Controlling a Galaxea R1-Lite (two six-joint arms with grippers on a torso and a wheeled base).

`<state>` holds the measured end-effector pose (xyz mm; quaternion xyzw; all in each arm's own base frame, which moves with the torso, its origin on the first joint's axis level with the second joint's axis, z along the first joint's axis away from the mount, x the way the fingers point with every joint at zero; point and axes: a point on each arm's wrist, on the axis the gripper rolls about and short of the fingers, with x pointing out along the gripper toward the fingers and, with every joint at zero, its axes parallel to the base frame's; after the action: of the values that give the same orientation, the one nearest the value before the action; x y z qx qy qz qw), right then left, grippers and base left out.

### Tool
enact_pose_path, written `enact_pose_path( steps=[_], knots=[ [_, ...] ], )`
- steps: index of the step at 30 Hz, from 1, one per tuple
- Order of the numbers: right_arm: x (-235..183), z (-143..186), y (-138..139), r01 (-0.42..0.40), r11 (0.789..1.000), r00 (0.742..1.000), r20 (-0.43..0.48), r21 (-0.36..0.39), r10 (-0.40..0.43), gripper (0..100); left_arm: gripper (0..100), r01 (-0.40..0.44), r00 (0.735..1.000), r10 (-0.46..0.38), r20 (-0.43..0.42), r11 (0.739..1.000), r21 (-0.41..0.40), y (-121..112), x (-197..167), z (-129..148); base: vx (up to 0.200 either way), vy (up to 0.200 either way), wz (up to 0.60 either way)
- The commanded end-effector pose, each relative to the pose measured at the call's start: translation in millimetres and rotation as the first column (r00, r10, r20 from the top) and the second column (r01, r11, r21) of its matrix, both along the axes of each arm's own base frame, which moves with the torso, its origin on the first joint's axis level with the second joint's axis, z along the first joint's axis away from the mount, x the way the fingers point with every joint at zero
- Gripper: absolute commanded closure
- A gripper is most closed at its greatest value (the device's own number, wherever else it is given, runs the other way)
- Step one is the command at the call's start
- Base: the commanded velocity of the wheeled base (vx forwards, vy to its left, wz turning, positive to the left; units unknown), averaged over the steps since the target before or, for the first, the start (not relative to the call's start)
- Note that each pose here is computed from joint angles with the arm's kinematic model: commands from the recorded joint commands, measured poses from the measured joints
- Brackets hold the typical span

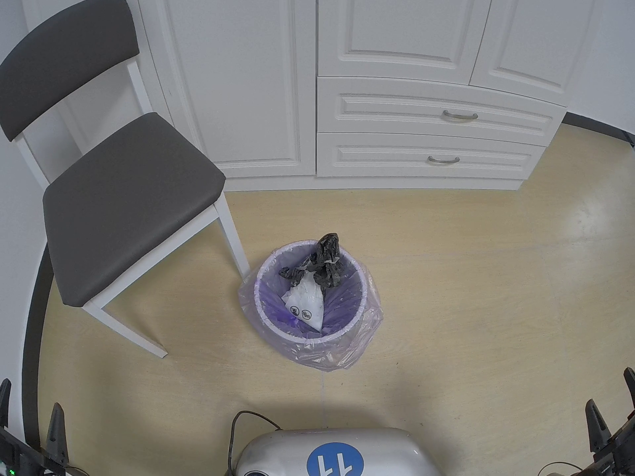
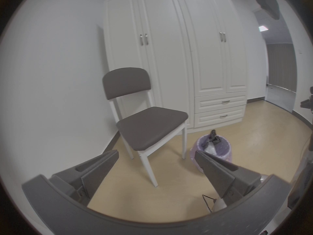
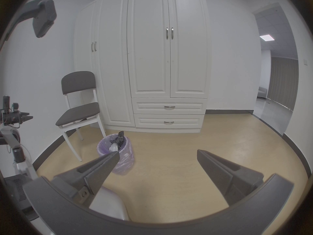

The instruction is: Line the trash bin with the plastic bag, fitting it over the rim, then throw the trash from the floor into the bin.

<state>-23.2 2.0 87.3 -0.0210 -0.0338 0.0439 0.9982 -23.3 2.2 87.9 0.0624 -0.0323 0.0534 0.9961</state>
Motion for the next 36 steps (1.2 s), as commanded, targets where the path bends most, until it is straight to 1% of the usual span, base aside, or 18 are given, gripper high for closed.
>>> enact_pose_path(
  steps=[1, 3, 4, 7, 10, 13, 17, 19, 21, 23, 26, 27, 29, 30, 31, 33, 35, 36],
  knots=[
    [-0.2, -5.9, 0.2, -0.007, 1.0, 1.0, -0.015, -0.009, 0.007, 0, 0, 0.048, 0.999, -0.048, -0.005, 0.999, 0.011, -1.2, 0.4, -5.1, 0.0, 0.0, 0.0],
    [-0.2, -5.9, -0.7, 0.031, 0.999, 0.999, -0.017, -0.01, -0.032, 0, 0, 0.058, 0.998, -0.058, -0.009, 0.998, 0.009, -1.4, 0.5, -5.1, 0.0, 0.0, 0.0],
    [-0.2, -6.1, -2.4, 0.107, 0.994, 0.994, -0.02, 0.001, -0.107, 0, 0, 0.056, 0.998, -0.056, -0.008, 0.998, -0.007, -1.3, 0.5, -5.1, 0.0, 0.0, 0.0],
    [-0.3, -6.3, -3.3, 0.147, 0.988, 0.989, -0.028, 0.037, -0.146, 0, 0, 0.058, 0.998, -0.058, -0.007, 0.998, -0.025, -1.4, 0.5, -5.8, 0.0, 0.0, 0.0],
    [-0.5, -5.7, -2.6, 0.113, 0.993, 0.993, -0.026, 0.016, -0.112, 0, 0, 0.069, 0.998, -0.069, -0.005, 0.997, -0.027, -1.5, 0.4, -5.8, 0.0, 0.0, 0.0],
    [0.4, -8.1, -0.3, 0.017, 0.999, 0.999, -0.031, -0.041, -0.018, 0, 0, 0.075, 0.997, -0.075, -0.006, 0.997, -0.021, -1.7, 0.2, -5.5, 0.0, 0.0, 0.0],
    [0.3, -7.8, -1.0, 0.045, 0.999, 0.999, -0.025, -0.01, -0.045, 0, 0, 0.077, 0.997, -0.078, -0.028, 0.997, -0.018, -1.7, -0.3, -6.1, 0.0, 0.0, 0.0],
    [0.5, -11.4, -1.7, 0.077, 0.996, 0.995, -0.066, 0.036, -0.074, 0, 0, 0.084, 0.996, -0.085, -0.029, 0.996, -0.036, -1.9, -0.6, -5.9, 0.0, 0.0, 0.0],
    [0.4, -12.5, -2.1, 0.094, 0.994, 0.993, -0.076, 0.048, -0.09, 0, 0, 0.092, 0.995, -0.093, -0.033, 0.995, -0.047, -2.0, -0.7, -6.1, 0.0, 0.0, 0.0],
    [0.5, -12.1, -2.2, 0.097, 0.994, 0.993, -0.074, 0.043, -0.093, 0, 0, 0.132, 0.989, -0.134, -0.057, 0.99, -0.046, -2.9, -1.8, -6.0, 0.0, 0.0, 0.0],
    [0.5, -12.0, -2.1, 0.094, 0.995, 0.993, -0.076, 0.029, -0.091, 0, 0, 0.37, 0.924, -0.374, -0.076, 0.927, -0.059, -8.4, -3.9, -5.4, 0.0, 0.0, 0.0],
    [0.4, -12.0, -2.1, 0.094, 0.995, 0.993, -0.07, 0.031, -0.091, 0, 0, 0.405, 0.909, -0.409, -0.077, 0.912, -0.061, -9.2, -4.3, -5.3, 0.0, 0.0, 0.0],
    [0.4, -11.9, -2.2, 0.097, 0.994, 0.993, -0.07, 0.05, -0.093, 0, 0, 0.405, 0.908, -0.412, -0.083, 0.911, -0.082, -9.3, -5.0, -4.9, 0.0, 0.0, 0.0],
    [0.4, -11.9, -2.2, 0.097, 0.994, 0.993, -0.071, 0.053, -0.093, 0, 0, 0.398, 0.911, -0.405, -0.083, 0.913, -0.085, -9.1, -4.9, -4.9, 0.0, 0.0, 0.0],
    [0.4, -11.9, -2.3, 0.098, 0.994, 0.993, -0.071, 0.054, -0.094, 0, 0, 0.34, 0.934, -0.347, -0.079, 0.936, -0.093, -7.8, -4.4, -4.8, 0.0, 0.0, 0.0],
    [0.4, -11.4, -2.3, 0.099, 0.994, 0.993, -0.066, 0.053, -0.096, 0, 0, 0.159, 0.983, -0.166, -0.076, 0.983, -0.092, -3.6, -3.0, -5.5, 0.0, 0.0, 0.0],
    [0.4, -11.5, -2.3, 0.1, 0.994, 0.993, -0.067, 0.052, -0.096, 0, 0, 0.019, 0.998, -0.027, -0.06, 0.991, -0.135, -0.5, -1.7, -7.7, 0.0, 0.0, 0.0],
    [0.4, -11.5, -2.3, 0.101, 0.994, 0.993, -0.067, 0.052, -0.098, 0, 0, 0.019, 0.999, -0.027, -0.045, 0.985, -0.171, -0.5, -1.2, -7.7, 0.0, 0.0, 0.0]
  ],
)
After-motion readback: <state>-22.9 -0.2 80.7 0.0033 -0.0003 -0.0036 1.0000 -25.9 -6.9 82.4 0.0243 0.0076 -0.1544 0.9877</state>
